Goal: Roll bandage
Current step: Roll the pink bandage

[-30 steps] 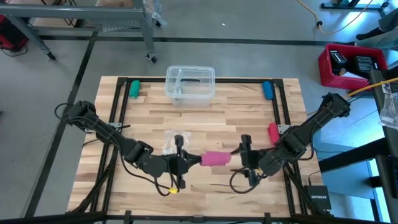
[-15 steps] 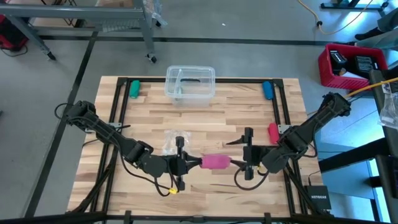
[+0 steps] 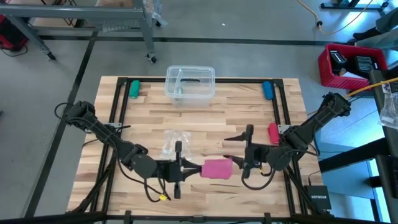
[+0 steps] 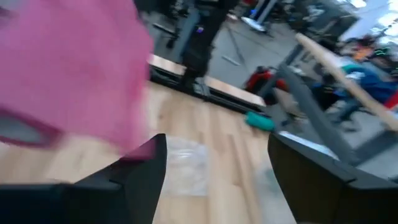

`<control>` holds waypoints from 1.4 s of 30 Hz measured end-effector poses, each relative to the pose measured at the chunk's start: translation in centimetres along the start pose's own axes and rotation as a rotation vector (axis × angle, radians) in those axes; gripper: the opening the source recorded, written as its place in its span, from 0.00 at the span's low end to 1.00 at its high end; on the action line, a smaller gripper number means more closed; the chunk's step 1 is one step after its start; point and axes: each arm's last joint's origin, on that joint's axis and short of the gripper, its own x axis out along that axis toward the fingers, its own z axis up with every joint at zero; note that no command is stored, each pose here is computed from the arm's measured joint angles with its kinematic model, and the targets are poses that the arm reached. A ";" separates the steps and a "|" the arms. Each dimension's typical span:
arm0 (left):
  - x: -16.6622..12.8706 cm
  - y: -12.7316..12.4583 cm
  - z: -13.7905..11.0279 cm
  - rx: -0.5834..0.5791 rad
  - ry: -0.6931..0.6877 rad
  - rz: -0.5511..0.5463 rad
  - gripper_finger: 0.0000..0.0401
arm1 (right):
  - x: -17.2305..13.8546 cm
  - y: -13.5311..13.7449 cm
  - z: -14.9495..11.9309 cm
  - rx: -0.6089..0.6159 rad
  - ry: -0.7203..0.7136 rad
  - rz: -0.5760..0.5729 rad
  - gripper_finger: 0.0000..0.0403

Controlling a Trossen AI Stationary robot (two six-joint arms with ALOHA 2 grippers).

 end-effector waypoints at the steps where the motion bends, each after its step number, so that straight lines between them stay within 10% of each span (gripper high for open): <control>1: 0.0 0.0 0.2 -0.006 -0.016 -0.010 0.01 | 0.0 -0.1 0.0 -0.012 0.004 -0.023 0.70; 13: -0.1 0.1 0.4 -0.015 -0.039 -0.031 0.01 | -0.2 -0.5 -1.1 -0.134 0.107 -0.203 0.70; 22: 0.4 0.9 -0.3 -0.045 0.025 0.063 0.01 | -0.2 0.7 -6.1 -0.005 0.312 -0.109 0.70; 34: 1.8 2.1 -4.0 -0.187 0.041 -0.012 0.01 | -0.2 2.7 -14.3 0.395 -0.184 -0.012 0.70; 42: 2.2 3.3 -8.2 -0.384 0.020 0.036 0.01 | -0.7 2.2 -15.1 0.543 -0.361 0.074 0.70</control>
